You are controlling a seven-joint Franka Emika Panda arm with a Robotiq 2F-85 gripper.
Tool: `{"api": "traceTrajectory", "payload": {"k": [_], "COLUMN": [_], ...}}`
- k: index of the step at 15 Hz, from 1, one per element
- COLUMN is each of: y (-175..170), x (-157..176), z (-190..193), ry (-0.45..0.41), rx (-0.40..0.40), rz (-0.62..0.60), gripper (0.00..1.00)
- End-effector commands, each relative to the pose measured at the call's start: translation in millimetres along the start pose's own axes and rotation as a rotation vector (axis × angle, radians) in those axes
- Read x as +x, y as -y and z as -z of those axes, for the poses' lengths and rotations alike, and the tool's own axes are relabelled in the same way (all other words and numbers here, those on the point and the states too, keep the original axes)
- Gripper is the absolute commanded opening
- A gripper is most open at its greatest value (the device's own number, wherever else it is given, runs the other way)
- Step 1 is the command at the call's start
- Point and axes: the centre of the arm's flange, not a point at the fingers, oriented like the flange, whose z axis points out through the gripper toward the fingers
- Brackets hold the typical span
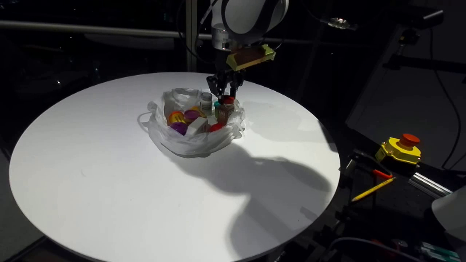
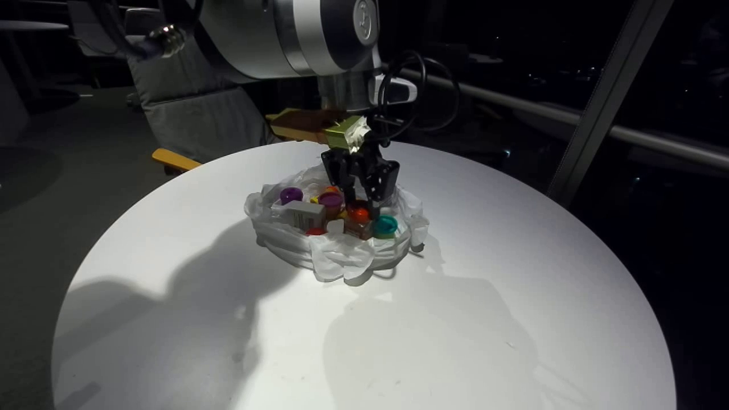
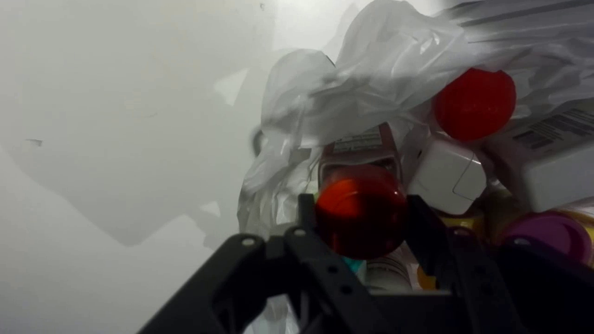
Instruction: Remove all the objects from the white plastic bag and put them on the table
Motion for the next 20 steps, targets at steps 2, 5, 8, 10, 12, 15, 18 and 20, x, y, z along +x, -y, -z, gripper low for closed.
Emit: {"api": "traceTrajectory", "payload": {"k": [2,5,8,10,12,15,18,20], "y": [1,2,2,-2,-10,-30,-51,-67], "x": [2,-9,-33,-52,-73,-103,-125,-131], "z": [19,57,111,134,138,119,83,58], "ry": [0.022,0.026,-0.018,-0.043,-0.052,-0.018,0.033,0.041], "rx": [0.020,0.011,-0.005,-0.024,-0.036,-0.048,-0.036,-0.027], "rz": [-0.007,-0.033,-0.077,-0.136,-0.209,-0.315,-0.410,-0.465], "gripper": [0.25,0.25,0.25,0.25,0.25,0.25,0.25,0.25]}}
